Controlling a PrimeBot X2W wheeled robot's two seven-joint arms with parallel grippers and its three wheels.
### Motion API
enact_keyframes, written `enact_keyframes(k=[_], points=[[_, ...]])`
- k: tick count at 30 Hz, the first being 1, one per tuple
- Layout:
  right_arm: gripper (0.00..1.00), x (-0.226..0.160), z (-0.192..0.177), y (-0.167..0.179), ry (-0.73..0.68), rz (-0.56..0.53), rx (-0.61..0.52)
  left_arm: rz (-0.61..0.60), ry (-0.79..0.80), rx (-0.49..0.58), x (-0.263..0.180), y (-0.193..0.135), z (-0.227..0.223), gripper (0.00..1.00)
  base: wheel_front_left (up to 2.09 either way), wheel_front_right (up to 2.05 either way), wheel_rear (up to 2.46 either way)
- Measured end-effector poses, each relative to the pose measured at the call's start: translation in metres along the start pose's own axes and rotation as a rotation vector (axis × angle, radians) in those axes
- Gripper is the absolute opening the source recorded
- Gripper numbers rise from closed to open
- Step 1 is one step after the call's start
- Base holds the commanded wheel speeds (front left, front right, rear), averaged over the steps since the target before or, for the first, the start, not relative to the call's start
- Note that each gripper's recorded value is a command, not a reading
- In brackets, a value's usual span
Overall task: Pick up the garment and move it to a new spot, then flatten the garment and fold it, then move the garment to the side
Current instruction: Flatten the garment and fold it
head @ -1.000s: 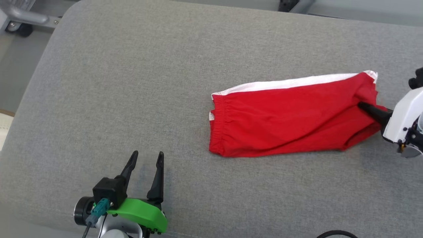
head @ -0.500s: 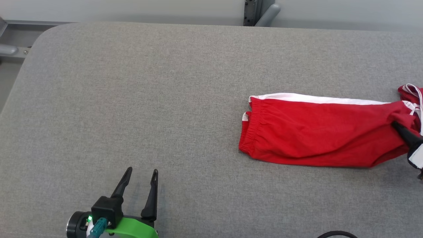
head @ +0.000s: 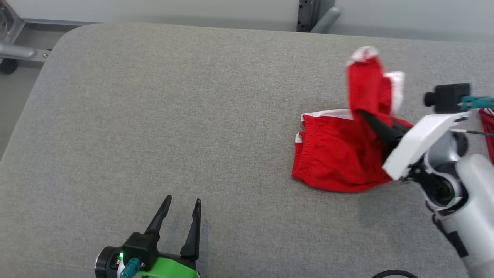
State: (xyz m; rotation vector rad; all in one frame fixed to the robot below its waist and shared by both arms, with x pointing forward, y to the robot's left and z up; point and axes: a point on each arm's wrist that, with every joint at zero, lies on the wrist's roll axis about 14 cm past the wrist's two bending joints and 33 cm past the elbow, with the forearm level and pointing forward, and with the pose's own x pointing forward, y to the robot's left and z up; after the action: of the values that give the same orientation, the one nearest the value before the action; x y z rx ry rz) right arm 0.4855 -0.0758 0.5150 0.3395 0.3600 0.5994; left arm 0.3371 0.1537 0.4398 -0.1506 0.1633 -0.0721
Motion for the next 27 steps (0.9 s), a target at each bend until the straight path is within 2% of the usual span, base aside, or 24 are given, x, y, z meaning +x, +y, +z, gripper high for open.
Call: enact_keyframes(k=[3,5,14,15,16,17,23,27], points=[[0.0,0.02,-0.023,0.051,0.066,0.13,0.011,0.006,0.004,-0.005,-0.003,0.001,-0.002,1.0,0.0,0.0,0.0],[0.0,0.028,-0.036,0.066,0.1,0.167,0.018,0.026,0.012,0.002,-0.005,0.007,-0.005,1.0,0.0,0.0,0.0],[0.0,0.046,-0.073,0.079,0.22,0.183,-0.028,0.104,0.027,-0.017,-0.014,0.028,-0.012,1.0,0.0,0.0,0.0],[0.12,0.046,-0.075,0.079,0.226,0.183,-0.032,0.104,0.03,-0.022,-0.015,0.027,-0.013,1.0,0.0,0.0,0.0],[0.73,0.045,-0.077,0.08,0.235,0.185,-0.044,0.103,0.029,-0.026,-0.014,0.026,-0.013,1.0,0.0,0.0,0.0],[1.0,0.044,-0.077,0.082,0.239,0.189,-0.053,0.103,0.027,-0.03,-0.013,0.025,-0.013,1.0,0.0,0.0,0.0],[1.0,0.027,-0.066,0.1,0.194,0.246,-0.083,0.091,0.033,-0.036,-0.013,0.022,-0.016,1.0,0.0,0.0,0.0],[1.0,0.001,-0.04,0.104,0.095,0.273,-0.083,0.096,0.026,-0.029,-0.014,0.026,-0.014,1.0,0.0,0.0,0.0]])
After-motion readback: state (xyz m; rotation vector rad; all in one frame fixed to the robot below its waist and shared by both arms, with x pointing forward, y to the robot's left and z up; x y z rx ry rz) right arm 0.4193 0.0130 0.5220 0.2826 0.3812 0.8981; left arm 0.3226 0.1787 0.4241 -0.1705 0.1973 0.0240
